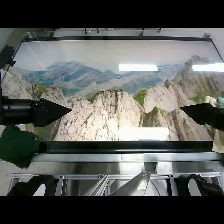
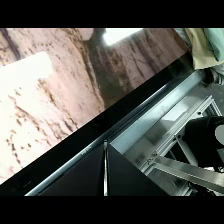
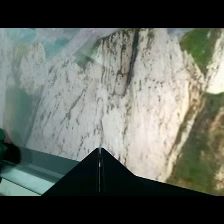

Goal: Fold the shirts.

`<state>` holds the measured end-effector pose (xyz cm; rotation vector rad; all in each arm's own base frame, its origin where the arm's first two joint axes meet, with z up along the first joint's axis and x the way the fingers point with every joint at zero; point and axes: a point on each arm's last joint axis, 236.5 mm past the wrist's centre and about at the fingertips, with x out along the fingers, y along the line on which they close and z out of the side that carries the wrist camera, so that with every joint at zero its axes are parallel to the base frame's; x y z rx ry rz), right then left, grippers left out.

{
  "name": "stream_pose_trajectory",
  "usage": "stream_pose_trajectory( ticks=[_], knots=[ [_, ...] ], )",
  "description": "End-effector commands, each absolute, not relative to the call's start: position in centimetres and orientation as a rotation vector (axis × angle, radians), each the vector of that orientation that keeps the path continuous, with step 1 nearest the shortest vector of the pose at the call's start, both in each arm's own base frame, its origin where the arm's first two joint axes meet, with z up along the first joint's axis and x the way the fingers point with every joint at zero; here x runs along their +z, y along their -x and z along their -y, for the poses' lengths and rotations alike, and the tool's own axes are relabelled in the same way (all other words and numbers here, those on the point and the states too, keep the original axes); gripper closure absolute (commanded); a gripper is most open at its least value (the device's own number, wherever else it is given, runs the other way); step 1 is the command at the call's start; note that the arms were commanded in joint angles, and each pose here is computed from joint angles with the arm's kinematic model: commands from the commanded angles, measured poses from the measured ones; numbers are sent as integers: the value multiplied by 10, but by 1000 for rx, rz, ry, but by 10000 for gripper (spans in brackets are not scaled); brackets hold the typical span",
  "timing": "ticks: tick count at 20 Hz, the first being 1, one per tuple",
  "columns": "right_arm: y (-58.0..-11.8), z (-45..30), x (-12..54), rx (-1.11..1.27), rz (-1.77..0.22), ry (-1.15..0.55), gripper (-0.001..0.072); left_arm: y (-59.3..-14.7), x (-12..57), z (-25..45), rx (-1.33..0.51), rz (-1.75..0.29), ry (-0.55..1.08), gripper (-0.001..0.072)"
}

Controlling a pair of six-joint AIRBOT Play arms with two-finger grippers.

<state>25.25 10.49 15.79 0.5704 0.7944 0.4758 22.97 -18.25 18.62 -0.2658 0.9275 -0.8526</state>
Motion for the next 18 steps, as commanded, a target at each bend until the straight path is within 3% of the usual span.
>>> stream_pose_trajectory(
  ticks=[1, 8, 10, 11, 15, 18],
  knots=[
    [-252, -105, 158, 477, -795, -570, 689, -230, 186, 182, -853, -927, 264, 692],
    [-252, -105, 158, 477, -794, -570, 689, -231, 182, 178, -827, -943, 257, 669],
    [-252, -105, 158, 477, -794, -570, 689, -239, 167, 153, -679, -998, 225, 170],
    [-252, -105, 158, 477, -794, -570, 689, -246, 161, 133, -579, -1013, 182, -13],
    [-252, -105, 158, 477, -794, -570, 689, -267, 166, -7, 24, -1018, -38, -6],
    [-275, -90, 171, 416, -679, -559, 689, -233, 152, -124, 481, -1213, -57, -4]
  ],
)
